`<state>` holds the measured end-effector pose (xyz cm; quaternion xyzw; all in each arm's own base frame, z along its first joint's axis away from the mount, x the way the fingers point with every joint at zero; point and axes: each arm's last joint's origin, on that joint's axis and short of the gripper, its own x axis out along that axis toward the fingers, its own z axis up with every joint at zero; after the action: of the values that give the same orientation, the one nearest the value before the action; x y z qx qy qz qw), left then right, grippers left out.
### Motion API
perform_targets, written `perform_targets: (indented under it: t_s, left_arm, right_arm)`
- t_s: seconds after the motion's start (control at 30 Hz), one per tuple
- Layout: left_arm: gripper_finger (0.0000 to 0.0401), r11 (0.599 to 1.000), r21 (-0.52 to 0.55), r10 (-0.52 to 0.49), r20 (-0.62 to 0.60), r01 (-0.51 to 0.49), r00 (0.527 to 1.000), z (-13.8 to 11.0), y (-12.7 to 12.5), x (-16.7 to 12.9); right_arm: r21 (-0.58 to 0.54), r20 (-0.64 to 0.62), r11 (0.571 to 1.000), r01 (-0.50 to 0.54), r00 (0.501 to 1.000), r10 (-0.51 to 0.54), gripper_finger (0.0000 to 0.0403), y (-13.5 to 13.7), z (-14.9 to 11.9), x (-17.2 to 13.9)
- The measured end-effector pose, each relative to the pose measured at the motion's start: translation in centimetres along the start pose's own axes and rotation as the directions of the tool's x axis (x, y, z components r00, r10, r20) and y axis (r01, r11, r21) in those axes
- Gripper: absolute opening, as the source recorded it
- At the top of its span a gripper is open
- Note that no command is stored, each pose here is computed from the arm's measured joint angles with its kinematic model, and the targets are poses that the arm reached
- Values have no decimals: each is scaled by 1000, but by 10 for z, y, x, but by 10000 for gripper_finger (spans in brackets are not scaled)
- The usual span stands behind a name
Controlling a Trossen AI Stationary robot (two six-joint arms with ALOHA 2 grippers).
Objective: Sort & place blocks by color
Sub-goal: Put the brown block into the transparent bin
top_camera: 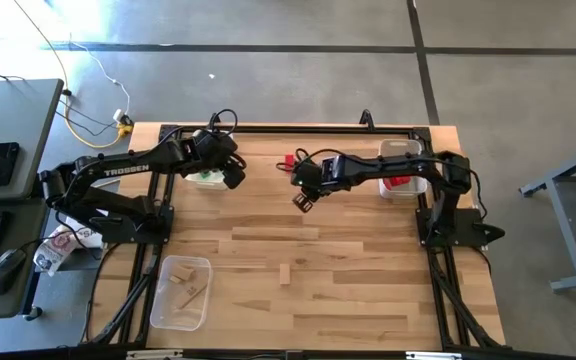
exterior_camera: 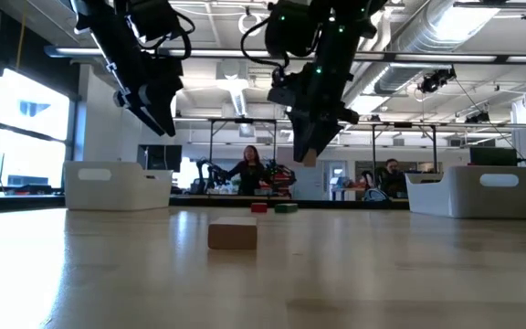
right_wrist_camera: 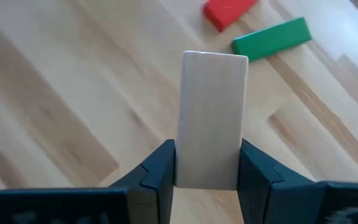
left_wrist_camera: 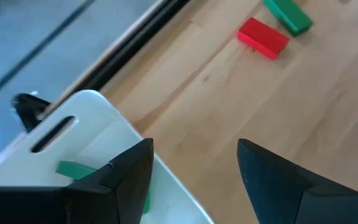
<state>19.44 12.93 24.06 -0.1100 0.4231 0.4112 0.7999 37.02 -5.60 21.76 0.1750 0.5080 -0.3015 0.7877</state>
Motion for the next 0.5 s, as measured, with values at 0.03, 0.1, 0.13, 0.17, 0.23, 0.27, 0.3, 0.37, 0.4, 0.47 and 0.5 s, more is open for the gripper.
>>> perform_targets:
  t_s: [0.03,0.1,0.13,0.17,0.23,0.27,0.3,0.37,0.4,0.47,0.5]
  left_arm:
    - [219,1000,-3,-17,-2,17,1000,0,-1,0]
    - [219,998,-4,-63,-6,63,998,0,-2,0]
    - [219,996,-4,-86,-9,86,996,0,-3,0]
    - [219,994,-4,-108,-10,108,994,0,-3,0]
    - [219,987,-7,-160,-9,160,987,1,-5,0]
    - [219,982,-8,-187,-9,187,982,1,-6,-1]
    - [219,977,-9,-215,-8,215,977,1,-7,-1]
    - [220,964,-9,-265,-9,265,964,2,-8,-1]
    - [220,958,-10,-287,-9,287,958,2,-9,-1]
    - [221,948,-10,-317,-4,317,948,3,-10,-2]
    - [221,944,-10,-328,0,328,945,3,-10,-2]
  right_arm:
    - [-16,0,1000,-6,1000,6,108,2,-1,-1]
    - [-43,-3,999,-17,1000,16,109,6,-3,-2]
    - [-58,-8,998,-27,1000,26,109,7,-4,-2]
    - [-73,-11,997,-35,999,34,109,9,-5,-3]
    - [-98,-3,994,-43,999,43,110,13,-6,-4]
    - [-108,5,993,-48,999,49,110,15,-6,-4]
    - [-117,14,992,-56,998,58,110,17,-6,-5]
    - [-135,31,988,-74,996,79,110,20,-6,-7]
    - [-143,39,986,-80,996,86,110,21,-6,-8]
    - [-160,54,982,-95,993,105,111,23,-6,-12]
    - [-169,59,980,-102,992,113,111,24,-6,-15]
